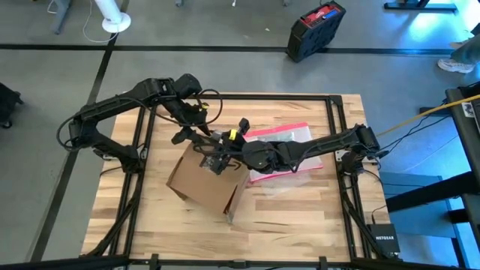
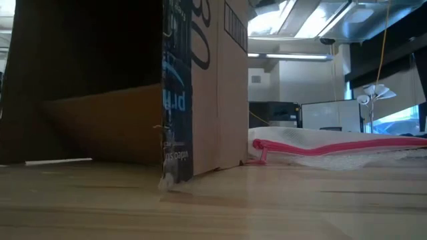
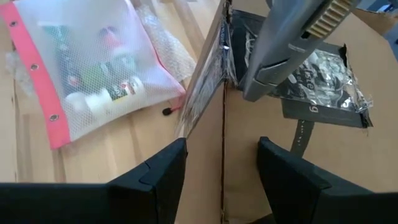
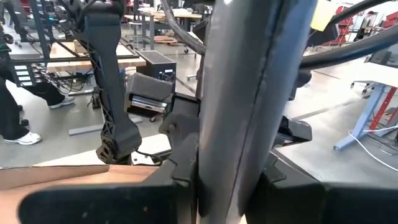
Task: Unpack boxes
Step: Break down the cardboard box with the gray cutter until it is fully flat
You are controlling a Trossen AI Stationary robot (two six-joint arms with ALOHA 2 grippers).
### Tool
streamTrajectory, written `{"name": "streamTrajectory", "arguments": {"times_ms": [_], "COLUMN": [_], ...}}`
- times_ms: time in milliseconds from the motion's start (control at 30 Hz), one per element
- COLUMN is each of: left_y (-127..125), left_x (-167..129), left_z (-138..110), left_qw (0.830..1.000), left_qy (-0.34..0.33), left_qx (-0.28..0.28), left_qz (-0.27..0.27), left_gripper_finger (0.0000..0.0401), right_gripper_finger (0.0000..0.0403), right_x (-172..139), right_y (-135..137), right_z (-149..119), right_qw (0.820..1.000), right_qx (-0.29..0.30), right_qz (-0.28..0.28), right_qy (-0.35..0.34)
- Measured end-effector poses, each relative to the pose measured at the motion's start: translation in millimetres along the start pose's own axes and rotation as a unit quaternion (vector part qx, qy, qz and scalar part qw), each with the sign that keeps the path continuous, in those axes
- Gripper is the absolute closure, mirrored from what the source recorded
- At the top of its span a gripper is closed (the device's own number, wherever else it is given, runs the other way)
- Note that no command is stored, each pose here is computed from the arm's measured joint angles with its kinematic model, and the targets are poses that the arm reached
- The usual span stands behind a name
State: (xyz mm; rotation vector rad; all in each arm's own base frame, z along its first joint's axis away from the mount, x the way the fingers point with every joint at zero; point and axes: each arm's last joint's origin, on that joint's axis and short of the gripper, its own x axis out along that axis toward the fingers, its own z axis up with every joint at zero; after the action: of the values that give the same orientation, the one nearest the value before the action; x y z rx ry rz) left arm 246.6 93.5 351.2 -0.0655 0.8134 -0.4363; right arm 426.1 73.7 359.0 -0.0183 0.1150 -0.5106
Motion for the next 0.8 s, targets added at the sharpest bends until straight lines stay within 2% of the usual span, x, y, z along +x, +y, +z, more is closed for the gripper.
{"name": "streamTrajectory", "arguments": {"times_ms": [267,800], "left_y": [-0.1,-0.3], "left_x": [0.0,0.0], "left_z": [-0.2,-0.4], "left_qw": [1.000,1.000], "left_qy": [0.001,0.002], "left_qx": [-0.001,-0.004], "left_qz": [0.000,-0.001], "left_gripper_finger": [0.0215,0.0215], "right_gripper_finger": [0.0332,0.0332], "right_x": [2.4,5.2], "right_y": [-1.0,-3.0], "right_z": [1.0,4.9], "right_qw": [1.000,0.999], "right_qx": [-0.022,-0.014], "right_qz": [0.001,0.011], "right_qy": [-0.008,-0.026]}}
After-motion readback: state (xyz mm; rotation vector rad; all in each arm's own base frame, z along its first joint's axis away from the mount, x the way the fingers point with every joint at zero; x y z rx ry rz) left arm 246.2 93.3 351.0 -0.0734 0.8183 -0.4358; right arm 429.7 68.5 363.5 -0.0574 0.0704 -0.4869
